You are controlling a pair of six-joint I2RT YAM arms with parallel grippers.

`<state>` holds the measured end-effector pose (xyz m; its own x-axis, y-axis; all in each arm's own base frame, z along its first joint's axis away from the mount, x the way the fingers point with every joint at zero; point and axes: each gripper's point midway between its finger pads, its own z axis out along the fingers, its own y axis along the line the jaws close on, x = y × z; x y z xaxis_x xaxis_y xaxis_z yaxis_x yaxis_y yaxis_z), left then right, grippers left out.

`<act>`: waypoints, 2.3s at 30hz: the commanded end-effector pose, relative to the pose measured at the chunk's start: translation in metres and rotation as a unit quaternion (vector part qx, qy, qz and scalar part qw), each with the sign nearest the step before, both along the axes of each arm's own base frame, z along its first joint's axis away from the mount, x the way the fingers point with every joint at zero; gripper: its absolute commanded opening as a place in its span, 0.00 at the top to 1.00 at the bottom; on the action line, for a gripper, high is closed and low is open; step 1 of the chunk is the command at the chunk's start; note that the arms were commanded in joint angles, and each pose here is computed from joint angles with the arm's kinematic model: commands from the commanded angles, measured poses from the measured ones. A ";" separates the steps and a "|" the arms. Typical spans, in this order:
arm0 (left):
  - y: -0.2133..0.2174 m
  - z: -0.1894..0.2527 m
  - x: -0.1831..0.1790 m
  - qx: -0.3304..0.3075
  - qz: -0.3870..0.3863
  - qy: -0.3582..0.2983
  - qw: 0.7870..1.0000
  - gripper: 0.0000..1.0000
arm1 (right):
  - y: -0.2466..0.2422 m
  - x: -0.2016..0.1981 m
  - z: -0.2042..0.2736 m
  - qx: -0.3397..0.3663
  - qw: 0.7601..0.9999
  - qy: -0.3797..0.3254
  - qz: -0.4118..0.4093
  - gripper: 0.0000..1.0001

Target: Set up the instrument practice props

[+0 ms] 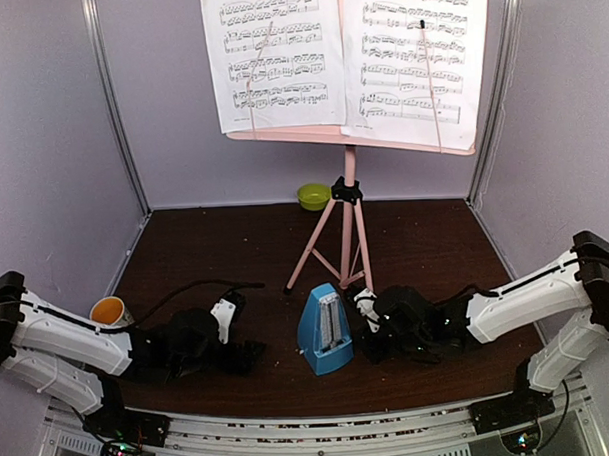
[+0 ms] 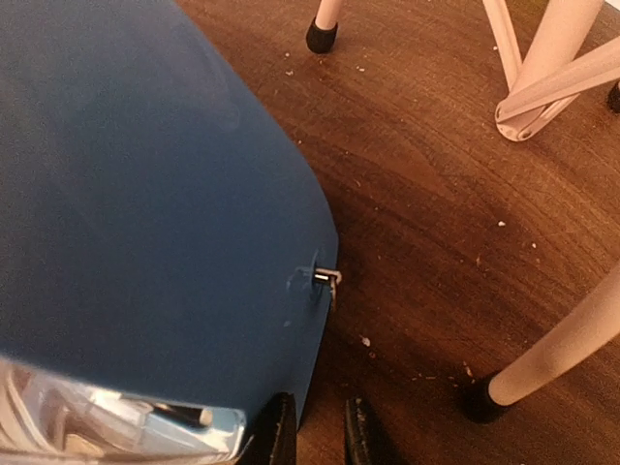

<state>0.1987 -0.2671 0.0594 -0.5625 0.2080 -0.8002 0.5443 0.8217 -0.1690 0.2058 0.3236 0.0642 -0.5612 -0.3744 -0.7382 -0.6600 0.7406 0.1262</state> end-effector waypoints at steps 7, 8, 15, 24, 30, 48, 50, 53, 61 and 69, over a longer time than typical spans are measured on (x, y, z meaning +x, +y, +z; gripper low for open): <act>-0.007 0.058 0.002 -0.052 -0.013 -0.009 0.999 0.13 | 0.082 -0.039 0.026 0.123 0.985 0.017 0.117 0.79; -0.003 0.062 0.003 -0.051 -0.005 -0.008 0.999 0.12 | 0.089 -0.044 0.026 0.129 0.984 0.022 0.125 0.79; 0.043 0.120 0.009 -0.093 0.105 -0.023 0.990 0.02 | 0.116 -0.057 0.044 0.178 0.974 0.031 0.138 0.76; 0.014 0.164 -0.005 -0.030 0.007 -0.047 0.998 0.02 | 0.084 -0.045 0.066 0.190 0.978 -0.004 0.087 0.70; -0.025 0.175 -0.014 -0.037 -0.044 -0.054 0.997 0.02 | 0.048 -0.032 0.075 0.195 0.980 -0.032 0.027 0.64; -0.079 0.150 -0.012 -0.029 -0.017 -0.056 0.998 0.02 | 0.002 -0.005 0.086 0.164 0.980 -0.087 -0.077 0.22; -0.079 0.143 -0.008 -0.028 -0.003 -0.057 0.998 0.02 | -0.007 0.001 0.091 0.158 0.977 -0.102 -0.100 0.14; -0.070 0.131 -0.001 -0.011 0.036 -0.045 0.998 0.02 | -0.022 0.011 0.095 0.139 0.973 -0.121 -0.141 0.01; -0.095 0.109 0.001 0.002 0.000 -0.024 1.000 0.07 | -0.032 0.009 0.089 0.141 0.972 -0.123 -0.145 0.00; -0.098 0.100 0.010 0.026 0.021 -0.018 0.999 0.31 | -0.020 0.002 0.070 0.145 0.977 -0.074 -0.138 0.00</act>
